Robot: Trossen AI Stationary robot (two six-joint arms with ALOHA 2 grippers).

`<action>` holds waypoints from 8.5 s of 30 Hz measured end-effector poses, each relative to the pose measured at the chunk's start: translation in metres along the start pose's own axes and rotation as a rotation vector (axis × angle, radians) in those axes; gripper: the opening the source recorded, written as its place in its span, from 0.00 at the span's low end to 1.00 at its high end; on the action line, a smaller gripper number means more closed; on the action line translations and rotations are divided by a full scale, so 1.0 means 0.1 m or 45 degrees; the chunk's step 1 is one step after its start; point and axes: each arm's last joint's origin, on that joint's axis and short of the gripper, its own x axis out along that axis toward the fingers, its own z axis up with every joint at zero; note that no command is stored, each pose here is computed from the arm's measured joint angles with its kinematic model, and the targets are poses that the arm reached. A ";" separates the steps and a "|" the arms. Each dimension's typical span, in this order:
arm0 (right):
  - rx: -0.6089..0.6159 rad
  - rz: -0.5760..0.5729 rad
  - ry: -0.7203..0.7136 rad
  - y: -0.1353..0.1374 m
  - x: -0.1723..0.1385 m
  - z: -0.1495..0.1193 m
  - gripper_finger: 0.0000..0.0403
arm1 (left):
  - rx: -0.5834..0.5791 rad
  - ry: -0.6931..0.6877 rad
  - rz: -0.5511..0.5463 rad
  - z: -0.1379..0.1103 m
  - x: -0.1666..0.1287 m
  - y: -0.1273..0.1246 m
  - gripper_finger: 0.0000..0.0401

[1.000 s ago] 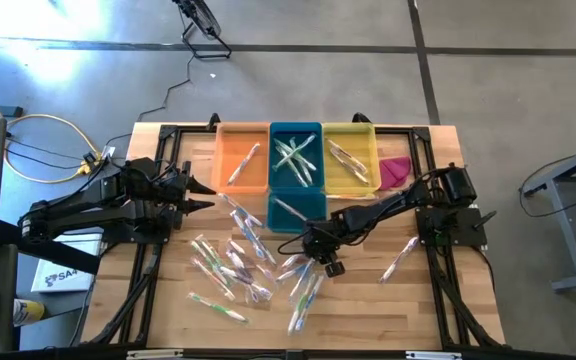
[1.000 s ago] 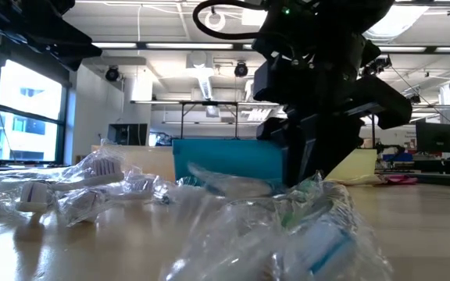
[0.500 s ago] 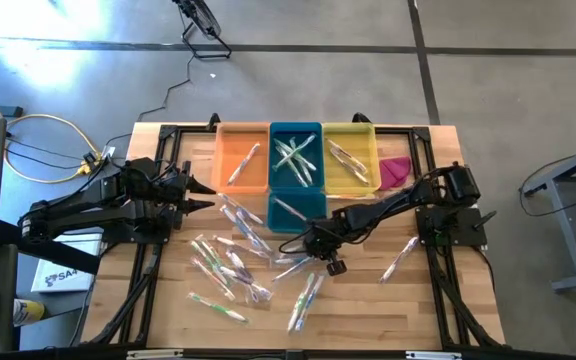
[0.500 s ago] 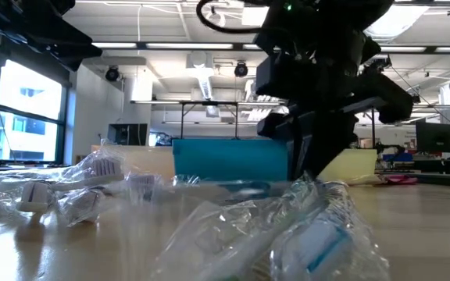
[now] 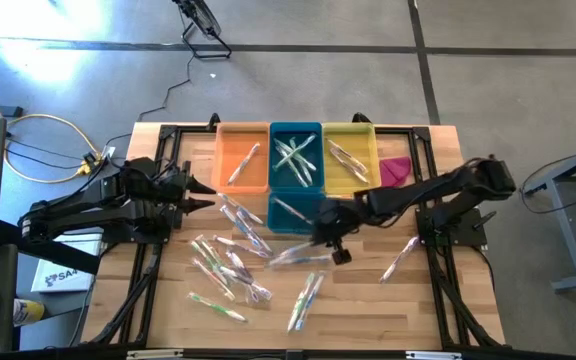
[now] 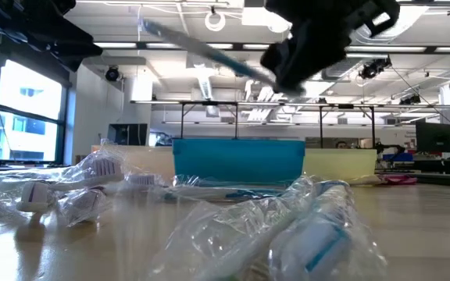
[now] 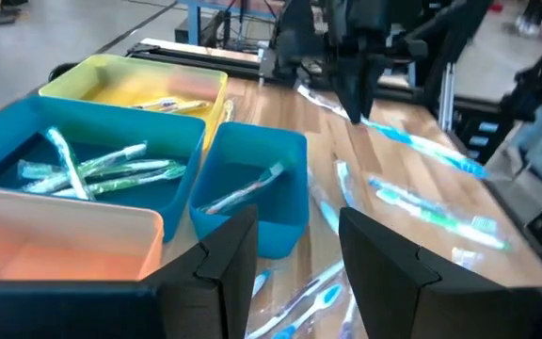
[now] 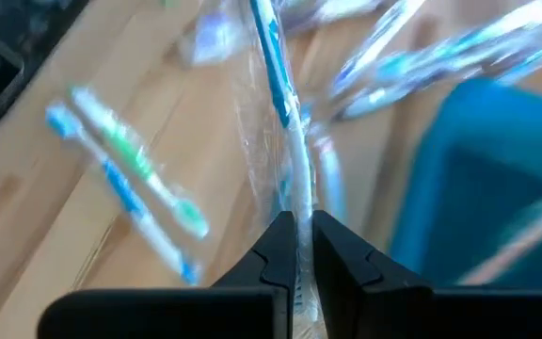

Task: Pick & Place Toothbrushes
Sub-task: Put the blue toothbrush into the orange bin

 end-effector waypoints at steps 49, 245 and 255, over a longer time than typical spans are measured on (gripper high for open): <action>0.202 -0.685 -0.505 -1.49 -1.11 -0.10 0.04 | -0.207 -0.348 0.553 0.28 0.21 0.18 0.37; 0.273 -0.686 -0.207 -0.94 -1.35 -0.19 0.51 | -0.902 0.015 0.631 0.28 0.74 1.15 0.05; 0.277 -0.683 -0.209 -0.94 -1.35 -0.19 0.51 | -0.965 0.100 0.694 0.13 0.82 1.31 0.05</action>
